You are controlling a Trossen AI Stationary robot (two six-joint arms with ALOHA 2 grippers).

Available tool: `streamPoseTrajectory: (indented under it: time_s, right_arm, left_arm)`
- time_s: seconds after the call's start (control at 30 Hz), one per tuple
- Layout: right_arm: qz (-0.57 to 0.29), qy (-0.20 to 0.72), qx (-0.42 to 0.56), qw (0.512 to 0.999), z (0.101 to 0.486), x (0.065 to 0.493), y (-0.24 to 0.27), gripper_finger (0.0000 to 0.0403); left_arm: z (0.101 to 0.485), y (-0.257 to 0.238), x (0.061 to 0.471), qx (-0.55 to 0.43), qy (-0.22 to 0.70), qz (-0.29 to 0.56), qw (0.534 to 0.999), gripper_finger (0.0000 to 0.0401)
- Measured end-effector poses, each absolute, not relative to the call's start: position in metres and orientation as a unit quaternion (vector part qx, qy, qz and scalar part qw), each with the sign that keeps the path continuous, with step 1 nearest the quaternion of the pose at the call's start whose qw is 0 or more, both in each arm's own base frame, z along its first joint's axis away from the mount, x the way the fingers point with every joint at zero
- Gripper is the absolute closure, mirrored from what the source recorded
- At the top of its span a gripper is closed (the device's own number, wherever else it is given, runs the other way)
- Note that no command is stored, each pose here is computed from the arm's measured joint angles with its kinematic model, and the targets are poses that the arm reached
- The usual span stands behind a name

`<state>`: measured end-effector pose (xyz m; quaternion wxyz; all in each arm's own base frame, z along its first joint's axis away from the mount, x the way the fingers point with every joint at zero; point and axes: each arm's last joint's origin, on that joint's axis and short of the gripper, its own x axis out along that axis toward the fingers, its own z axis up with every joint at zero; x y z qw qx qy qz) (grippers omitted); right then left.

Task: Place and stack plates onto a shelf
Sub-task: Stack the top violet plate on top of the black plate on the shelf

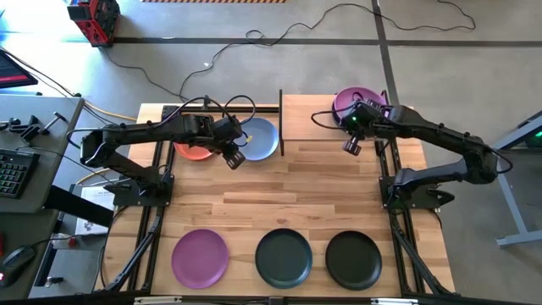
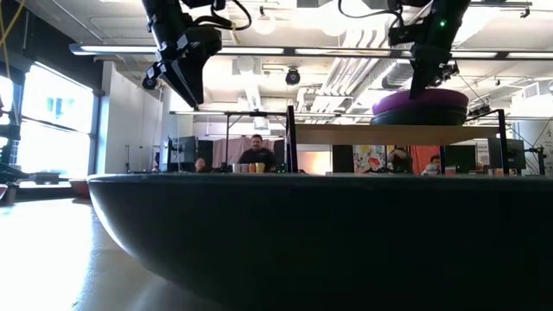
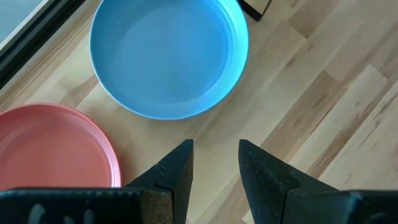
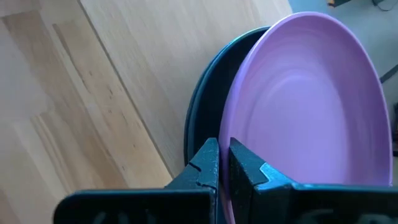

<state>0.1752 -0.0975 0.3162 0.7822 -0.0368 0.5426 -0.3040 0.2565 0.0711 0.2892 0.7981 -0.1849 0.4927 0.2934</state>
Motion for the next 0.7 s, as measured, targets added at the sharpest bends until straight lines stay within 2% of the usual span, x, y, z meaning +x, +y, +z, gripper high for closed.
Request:
streamPoseTrajectory:
  time_s: [0.53,0.7]
  right_arm:
    - [-0.266,0.574,-0.031,0.774,0.3129,0.1695,-0.0965,0.0402]
    - [-0.267,0.573,-0.029,0.774,0.313,0.1697,-0.0966,0.0376]
  left_arm:
    - [0.2912,0.0721,0.2605,-0.187,0.472,0.292,0.81,0.0286]
    - [0.2912,0.0721,0.2605,-0.187,0.472,0.292,0.81,0.0286]
